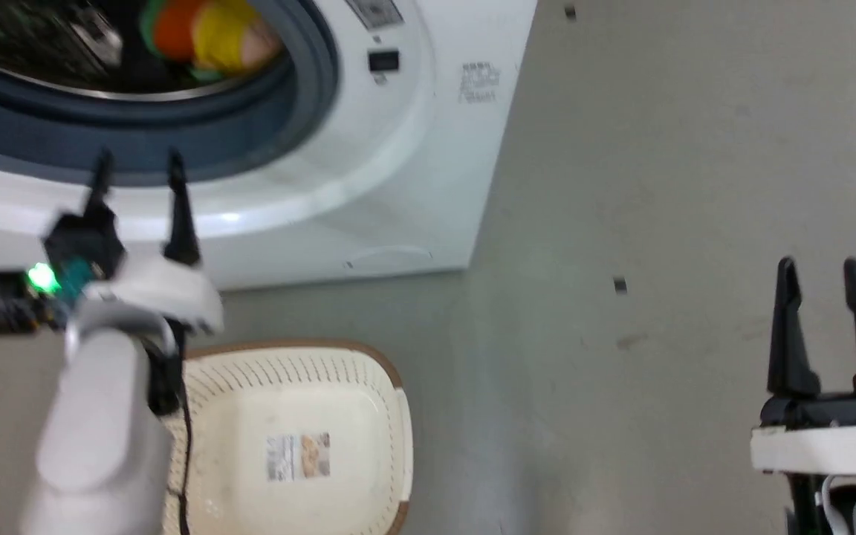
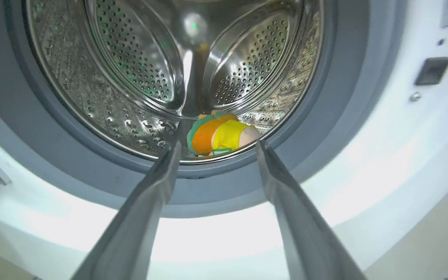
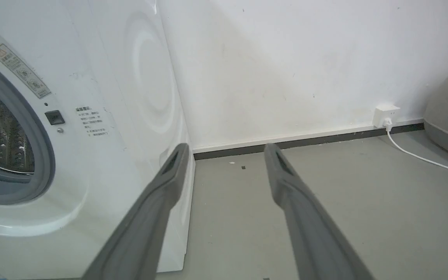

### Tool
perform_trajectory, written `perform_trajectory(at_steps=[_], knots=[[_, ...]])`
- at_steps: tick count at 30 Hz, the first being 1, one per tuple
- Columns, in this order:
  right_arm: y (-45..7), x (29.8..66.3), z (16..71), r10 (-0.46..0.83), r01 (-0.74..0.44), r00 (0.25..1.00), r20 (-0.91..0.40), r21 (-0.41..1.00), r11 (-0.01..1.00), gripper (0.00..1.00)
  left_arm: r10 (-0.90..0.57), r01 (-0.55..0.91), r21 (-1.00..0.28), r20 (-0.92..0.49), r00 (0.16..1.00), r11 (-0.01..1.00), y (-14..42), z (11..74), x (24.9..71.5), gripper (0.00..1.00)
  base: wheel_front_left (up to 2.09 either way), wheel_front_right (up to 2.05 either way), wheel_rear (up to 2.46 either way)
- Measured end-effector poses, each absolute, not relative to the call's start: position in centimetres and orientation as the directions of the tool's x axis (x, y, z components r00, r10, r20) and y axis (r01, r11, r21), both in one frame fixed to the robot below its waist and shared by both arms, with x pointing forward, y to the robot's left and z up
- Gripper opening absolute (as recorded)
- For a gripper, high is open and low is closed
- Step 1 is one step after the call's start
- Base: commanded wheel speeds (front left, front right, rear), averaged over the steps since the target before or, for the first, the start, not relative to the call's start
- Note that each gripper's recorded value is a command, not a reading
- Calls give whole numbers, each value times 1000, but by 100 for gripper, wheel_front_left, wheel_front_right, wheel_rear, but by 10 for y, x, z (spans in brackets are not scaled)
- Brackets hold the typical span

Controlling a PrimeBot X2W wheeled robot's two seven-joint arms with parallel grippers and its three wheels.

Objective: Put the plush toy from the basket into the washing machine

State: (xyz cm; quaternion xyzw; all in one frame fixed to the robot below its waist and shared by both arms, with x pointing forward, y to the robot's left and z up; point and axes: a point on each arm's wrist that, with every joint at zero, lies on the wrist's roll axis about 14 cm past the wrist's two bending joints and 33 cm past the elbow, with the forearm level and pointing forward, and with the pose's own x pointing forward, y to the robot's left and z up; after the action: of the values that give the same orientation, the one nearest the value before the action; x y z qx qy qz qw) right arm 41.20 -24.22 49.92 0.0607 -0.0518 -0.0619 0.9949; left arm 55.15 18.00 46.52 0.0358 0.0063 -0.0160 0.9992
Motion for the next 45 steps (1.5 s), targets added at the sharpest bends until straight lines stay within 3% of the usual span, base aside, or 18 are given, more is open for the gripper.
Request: perform_trajectory(at_steps=[16, 28, 29, 45], knots=[[-196, 358, 551, 9, -29, 974, 224, 85, 996, 100, -46, 37, 80, 105, 993, 996, 175, 518, 408, 100, 0, 0, 0], [-202, 339, 556, -8, -12, 971, 239, 81, 997, 100, -22, 18, 59, 81, 996, 998, 179, 509, 373, 100, 0, 0, 0], [-203, 339, 556, -10, -10, 971, 238, 81, 997, 0, -17, 13, 57, 77, 997, 998, 180, 508, 373, 0, 0, 0, 0], [-200, 340, 551, -2, -16, 977, 212, 82, 997, 0, -22, 18, 54, 67, 997, 998, 178, 508, 374, 0, 0, 0, 0]])
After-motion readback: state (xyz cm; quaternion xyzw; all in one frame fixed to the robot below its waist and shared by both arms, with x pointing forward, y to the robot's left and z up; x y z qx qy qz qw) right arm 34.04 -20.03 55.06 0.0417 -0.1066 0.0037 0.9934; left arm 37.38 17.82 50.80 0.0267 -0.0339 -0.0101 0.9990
